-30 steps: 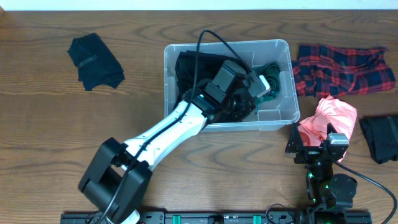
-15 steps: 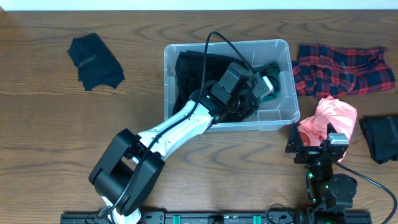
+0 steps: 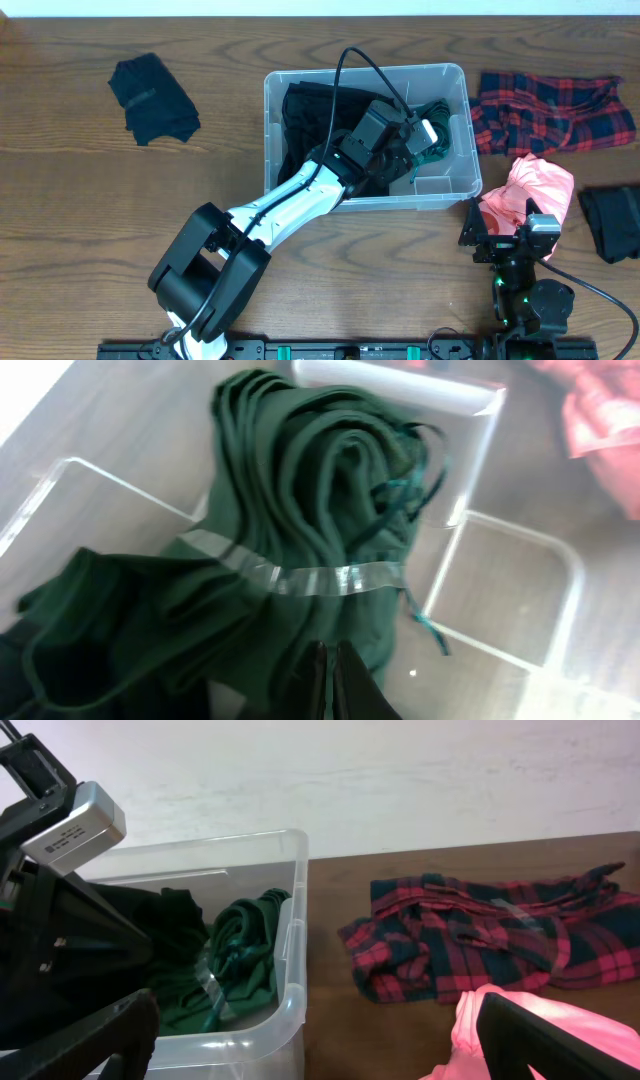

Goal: Pack container
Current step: 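Push and tuck the green garment down inside the bin with the left gripper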

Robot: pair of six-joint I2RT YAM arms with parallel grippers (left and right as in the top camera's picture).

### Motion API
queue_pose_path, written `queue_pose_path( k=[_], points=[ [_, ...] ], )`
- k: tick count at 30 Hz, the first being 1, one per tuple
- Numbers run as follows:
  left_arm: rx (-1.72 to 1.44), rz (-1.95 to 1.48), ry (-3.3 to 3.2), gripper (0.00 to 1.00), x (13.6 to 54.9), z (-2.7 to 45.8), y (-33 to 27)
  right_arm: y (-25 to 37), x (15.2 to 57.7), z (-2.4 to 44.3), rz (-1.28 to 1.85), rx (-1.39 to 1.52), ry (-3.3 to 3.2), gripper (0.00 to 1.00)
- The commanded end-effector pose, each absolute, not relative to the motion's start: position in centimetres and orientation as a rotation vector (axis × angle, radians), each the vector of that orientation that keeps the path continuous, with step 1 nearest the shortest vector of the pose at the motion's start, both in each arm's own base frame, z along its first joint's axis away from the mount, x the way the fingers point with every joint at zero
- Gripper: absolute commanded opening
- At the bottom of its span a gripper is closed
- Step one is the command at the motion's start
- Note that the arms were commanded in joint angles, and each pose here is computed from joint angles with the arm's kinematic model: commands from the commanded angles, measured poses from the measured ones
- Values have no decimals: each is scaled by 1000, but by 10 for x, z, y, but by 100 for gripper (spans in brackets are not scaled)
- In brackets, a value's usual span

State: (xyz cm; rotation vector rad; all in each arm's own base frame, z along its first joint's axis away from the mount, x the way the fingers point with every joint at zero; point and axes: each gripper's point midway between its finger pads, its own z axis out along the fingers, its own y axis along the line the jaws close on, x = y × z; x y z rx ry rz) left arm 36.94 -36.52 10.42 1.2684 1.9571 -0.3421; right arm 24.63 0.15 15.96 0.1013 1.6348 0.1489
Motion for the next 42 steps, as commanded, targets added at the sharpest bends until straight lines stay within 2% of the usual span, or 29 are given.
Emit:
queue_pose_path(
  k=[1,7,18,25,39,41,42],
  points=[
    [1267,-269,1942,6,379,103,-361,4,246,159,163,98,1635,99],
    [1277,-286,1945,6,377,98,-363,4,246,159,163,98,1635,99],
    [1313,-264,2016,6,379,47,-363,4,246,159,163,98,1635,99],
    [1224,-120,2001,6,407,54,-345,4,246,159,163,98,1635,99],
    [1133,-91,1978,6,438,65,-324,4,246,159,163,98,1635,99],
    [1137,-93,1979,7,437,66,-325,4,246,159,163,98,1635,99],
    [1141,-94,1979,11,435,66,-326,4,246,159,163,98,1635,99]
  ],
)
